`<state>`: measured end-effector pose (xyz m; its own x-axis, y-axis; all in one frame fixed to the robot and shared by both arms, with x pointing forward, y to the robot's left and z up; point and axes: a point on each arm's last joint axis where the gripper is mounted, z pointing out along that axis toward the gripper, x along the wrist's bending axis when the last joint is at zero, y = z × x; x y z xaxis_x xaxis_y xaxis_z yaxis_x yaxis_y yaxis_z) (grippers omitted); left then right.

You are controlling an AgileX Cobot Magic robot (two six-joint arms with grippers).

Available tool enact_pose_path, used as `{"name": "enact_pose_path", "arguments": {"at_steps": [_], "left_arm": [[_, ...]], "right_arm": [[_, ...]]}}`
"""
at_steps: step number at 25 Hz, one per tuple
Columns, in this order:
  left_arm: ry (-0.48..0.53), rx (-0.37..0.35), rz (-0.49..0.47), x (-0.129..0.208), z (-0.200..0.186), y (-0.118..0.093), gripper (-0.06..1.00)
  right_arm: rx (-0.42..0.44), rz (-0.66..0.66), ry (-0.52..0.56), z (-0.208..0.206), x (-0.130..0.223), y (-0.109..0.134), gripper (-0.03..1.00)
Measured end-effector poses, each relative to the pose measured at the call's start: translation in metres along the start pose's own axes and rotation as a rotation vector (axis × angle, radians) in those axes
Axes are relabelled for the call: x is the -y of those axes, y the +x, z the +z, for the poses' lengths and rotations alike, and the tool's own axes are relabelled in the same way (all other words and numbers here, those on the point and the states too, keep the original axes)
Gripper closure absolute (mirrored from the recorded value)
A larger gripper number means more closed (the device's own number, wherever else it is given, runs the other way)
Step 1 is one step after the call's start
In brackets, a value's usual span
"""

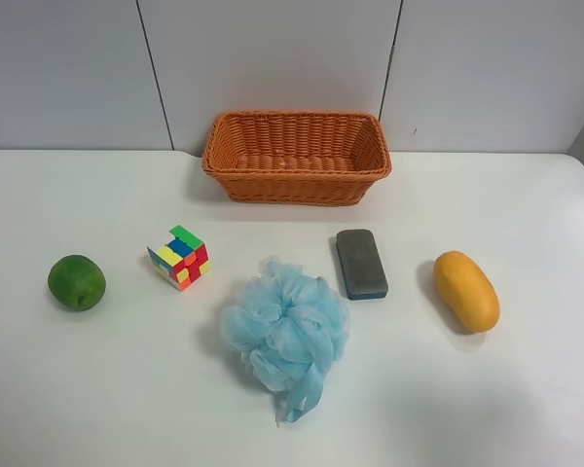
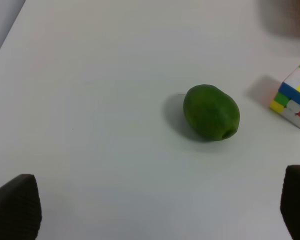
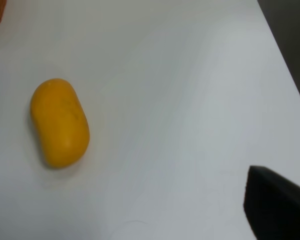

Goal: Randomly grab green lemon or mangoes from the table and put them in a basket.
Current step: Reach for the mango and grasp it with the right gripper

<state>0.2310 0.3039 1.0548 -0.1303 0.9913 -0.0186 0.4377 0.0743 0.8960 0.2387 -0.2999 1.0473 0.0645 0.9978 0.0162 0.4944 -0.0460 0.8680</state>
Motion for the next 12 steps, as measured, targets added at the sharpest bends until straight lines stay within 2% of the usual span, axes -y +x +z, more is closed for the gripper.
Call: {"name": "enact_pose_path", "arguments": {"at_steps": [12], "left_arm": [[0.0,0.0,0.0,0.0,0.0,0.0,0.0]], "right_arm": [[0.0,0.0,0.0,0.0,0.0,0.0,-0.03]]}}
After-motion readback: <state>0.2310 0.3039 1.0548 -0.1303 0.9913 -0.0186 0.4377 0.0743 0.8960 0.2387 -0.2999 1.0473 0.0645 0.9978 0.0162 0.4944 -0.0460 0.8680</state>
